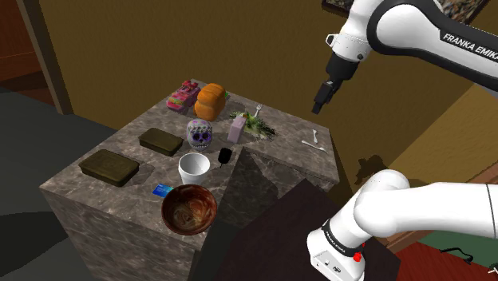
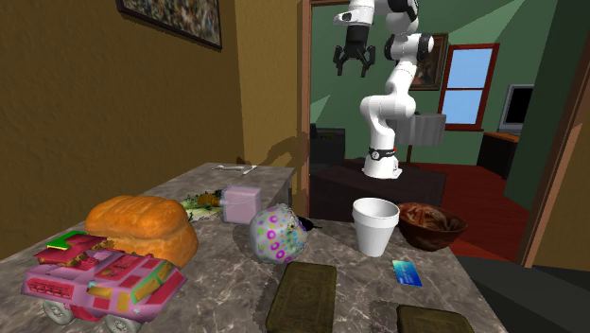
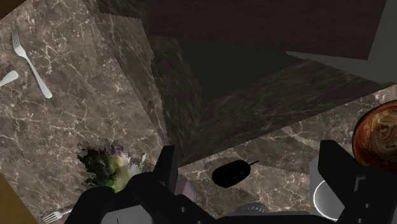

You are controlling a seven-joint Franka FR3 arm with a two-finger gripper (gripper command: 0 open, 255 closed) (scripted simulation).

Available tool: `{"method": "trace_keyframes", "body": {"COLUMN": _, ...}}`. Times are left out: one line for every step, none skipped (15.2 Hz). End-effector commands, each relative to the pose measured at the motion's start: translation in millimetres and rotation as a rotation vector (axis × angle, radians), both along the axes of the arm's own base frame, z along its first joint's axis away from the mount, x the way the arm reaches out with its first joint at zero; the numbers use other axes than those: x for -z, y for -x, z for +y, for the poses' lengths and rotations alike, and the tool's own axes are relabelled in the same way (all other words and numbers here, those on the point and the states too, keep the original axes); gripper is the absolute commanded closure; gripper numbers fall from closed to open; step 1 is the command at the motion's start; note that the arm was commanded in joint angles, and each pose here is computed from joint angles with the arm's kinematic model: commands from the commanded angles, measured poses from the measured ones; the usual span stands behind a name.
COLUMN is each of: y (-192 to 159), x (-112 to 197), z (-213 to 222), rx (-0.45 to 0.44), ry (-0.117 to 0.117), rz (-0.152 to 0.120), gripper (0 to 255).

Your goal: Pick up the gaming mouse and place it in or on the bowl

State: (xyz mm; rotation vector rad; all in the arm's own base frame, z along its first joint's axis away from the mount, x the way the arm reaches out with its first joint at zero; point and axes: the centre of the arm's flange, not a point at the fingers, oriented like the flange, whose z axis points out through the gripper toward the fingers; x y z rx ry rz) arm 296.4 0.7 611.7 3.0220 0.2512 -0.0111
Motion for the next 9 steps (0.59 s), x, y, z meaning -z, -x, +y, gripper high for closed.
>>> {"method": "trace_keyframes", "body": {"y": 0, "x": 0, "z": 0, "rx": 0.0, "ry": 0.0, "rz": 0.0, "gripper": 0}}
{"method": "trace_keyframes", "body": {"y": -6, "x": 11, "z": 3, "rx": 0.024, "ry": -0.003, "rz": -0.003, "gripper": 0}}
{"method": "trace_keyframes", "body": {"y": -12, "x": 23, "z": 5, "rx": 0.047, "ry": -0.007, "rz": -0.006, "gripper": 0}}
{"method": "trace_keyframes", "body": {"y": -18, "x": 34, "z": 8, "rx": 0.071, "ry": -0.01, "rz": -0.009, "gripper": 0}}
{"method": "trace_keyframes", "body": {"y": -24, "x": 45, "z": 10, "rx": 0.094, "ry": -0.014, "rz": -0.012, "gripper": 0}}
{"method": "trace_keyframes", "body": {"y": -30, "x": 56, "z": 13, "rx": 0.118, "ry": -0.017, "rz": -0.015, "gripper": 0}}
{"method": "trace_keyframes", "body": {"y": -36, "x": 68, "z": 15, "rx": 0.141, "ry": -0.021, "rz": -0.018, "gripper": 0}}
{"method": "trace_keyframes", "body": {"y": -42, "x": 79, "z": 17, "rx": 0.165, "ry": -0.024, "rz": -0.021, "gripper": 0}}
{"method": "trace_keyframes", "body": {"y": -49, "x": 90, "z": 19, "rx": 0.188, "ry": -0.027, "rz": -0.024, "gripper": 0}}
